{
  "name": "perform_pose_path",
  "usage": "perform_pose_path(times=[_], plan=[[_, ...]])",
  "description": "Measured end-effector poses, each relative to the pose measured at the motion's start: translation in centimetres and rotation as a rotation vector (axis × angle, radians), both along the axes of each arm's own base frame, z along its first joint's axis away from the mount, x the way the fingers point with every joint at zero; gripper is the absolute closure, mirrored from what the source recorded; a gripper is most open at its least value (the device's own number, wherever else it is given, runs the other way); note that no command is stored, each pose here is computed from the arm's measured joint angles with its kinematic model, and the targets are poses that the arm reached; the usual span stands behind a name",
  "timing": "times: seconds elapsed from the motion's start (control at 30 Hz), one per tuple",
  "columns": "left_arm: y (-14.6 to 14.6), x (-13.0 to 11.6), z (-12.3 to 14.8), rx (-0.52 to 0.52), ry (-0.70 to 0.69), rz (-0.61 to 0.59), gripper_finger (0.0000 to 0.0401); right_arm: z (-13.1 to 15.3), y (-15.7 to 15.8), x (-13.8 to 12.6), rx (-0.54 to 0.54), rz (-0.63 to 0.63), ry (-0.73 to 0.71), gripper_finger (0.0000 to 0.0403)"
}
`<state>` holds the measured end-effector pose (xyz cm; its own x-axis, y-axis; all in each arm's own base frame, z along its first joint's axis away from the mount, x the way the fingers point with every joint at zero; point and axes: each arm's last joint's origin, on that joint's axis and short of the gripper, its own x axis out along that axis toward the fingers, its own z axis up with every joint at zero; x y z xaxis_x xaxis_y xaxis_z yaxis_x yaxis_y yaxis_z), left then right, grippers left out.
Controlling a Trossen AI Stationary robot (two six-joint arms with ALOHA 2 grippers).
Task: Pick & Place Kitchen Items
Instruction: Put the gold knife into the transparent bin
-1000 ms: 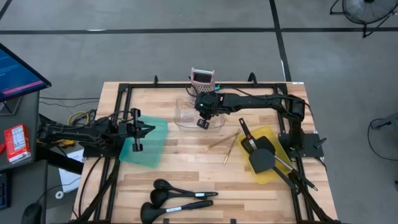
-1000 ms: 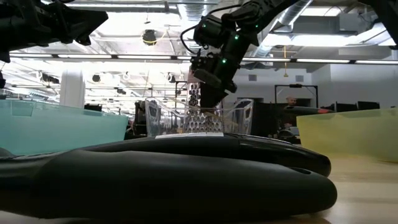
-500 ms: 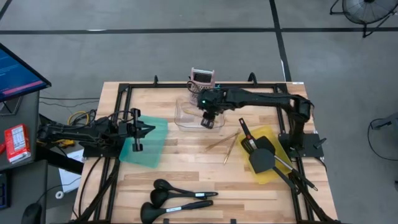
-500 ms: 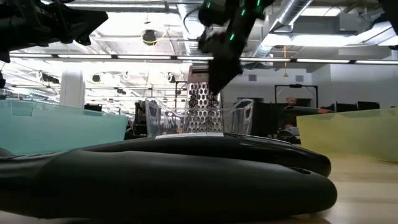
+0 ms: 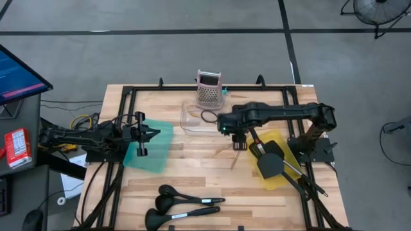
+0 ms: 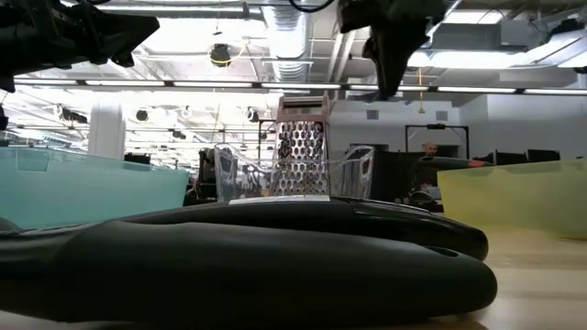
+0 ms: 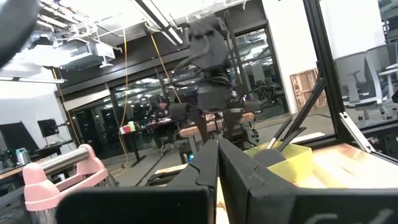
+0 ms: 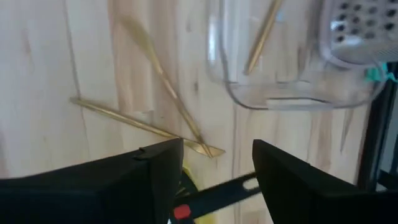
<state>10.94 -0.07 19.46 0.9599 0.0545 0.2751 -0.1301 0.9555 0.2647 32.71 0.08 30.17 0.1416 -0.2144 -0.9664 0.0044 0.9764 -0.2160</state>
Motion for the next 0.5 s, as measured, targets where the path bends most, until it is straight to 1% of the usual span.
perform_pose_path(times=[0.17,0.27,0.37,0.5], plan=[[0.0,0.0,0.0,0.0,0.0,0.0,0.0399,-3.1,0.6,-0.2,0.002,0.07,0.062,0.0216],[0.0,0.0,0.0,0.0,-0.001,0.0,0.0399,-5.5,0.0,-0.6,0.009,0.079,0.093,0.0218],[0.0,0.0,0.0,0.0,0.0,0.0,0.0399,-7.6,-0.6,-1.0,0.047,0.073,0.11,0.0218],[0.0,0.0,0.0,0.0,0.0,0.0,0.0399,-9.8,-1.4,-1.5,0.055,0.076,0.121,0.0219]])
